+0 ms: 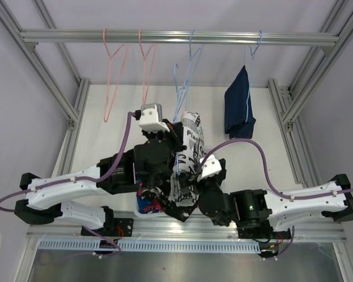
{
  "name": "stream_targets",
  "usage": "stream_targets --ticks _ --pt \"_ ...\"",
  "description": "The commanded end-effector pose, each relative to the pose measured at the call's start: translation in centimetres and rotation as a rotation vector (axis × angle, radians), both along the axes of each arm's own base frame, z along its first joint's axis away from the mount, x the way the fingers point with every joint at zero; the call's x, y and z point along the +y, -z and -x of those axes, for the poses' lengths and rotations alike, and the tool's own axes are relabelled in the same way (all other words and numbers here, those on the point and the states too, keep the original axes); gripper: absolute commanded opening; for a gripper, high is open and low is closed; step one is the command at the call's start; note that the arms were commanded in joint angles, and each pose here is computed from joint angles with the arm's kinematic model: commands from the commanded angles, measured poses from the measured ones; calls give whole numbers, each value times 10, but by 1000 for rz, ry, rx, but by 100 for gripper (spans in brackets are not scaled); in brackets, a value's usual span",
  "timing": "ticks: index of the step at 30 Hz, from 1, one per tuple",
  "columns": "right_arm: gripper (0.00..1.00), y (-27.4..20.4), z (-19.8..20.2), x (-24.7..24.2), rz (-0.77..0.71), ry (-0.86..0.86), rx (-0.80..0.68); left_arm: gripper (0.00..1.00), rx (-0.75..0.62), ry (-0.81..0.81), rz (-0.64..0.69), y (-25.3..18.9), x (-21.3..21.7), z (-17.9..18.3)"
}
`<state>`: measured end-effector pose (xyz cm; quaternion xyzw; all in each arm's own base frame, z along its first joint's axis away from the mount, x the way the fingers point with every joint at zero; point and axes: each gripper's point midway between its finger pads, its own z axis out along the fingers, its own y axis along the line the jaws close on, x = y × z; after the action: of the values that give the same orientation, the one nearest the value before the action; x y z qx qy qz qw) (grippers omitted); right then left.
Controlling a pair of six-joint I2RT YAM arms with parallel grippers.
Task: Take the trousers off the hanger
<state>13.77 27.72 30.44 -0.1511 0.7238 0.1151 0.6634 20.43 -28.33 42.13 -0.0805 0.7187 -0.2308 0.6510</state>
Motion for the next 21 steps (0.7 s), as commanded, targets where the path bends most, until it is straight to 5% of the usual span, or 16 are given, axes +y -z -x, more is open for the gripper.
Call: stream_targets --ticks 1,7,17,21 --pt "93 -3 -11 2 -13 67 -26 1 7 2 78 -11 8 6" --pt "83 5 -25 4 18 113 -28 1 14 17 40 -4 6 11" --pt "39 -8 -28 -12 -19 106 -29 1 30 27 -14 14 5 17" --pt "28 -19 -28 -13 -49 87 -29 0 51 43 -48 31 -4 20"
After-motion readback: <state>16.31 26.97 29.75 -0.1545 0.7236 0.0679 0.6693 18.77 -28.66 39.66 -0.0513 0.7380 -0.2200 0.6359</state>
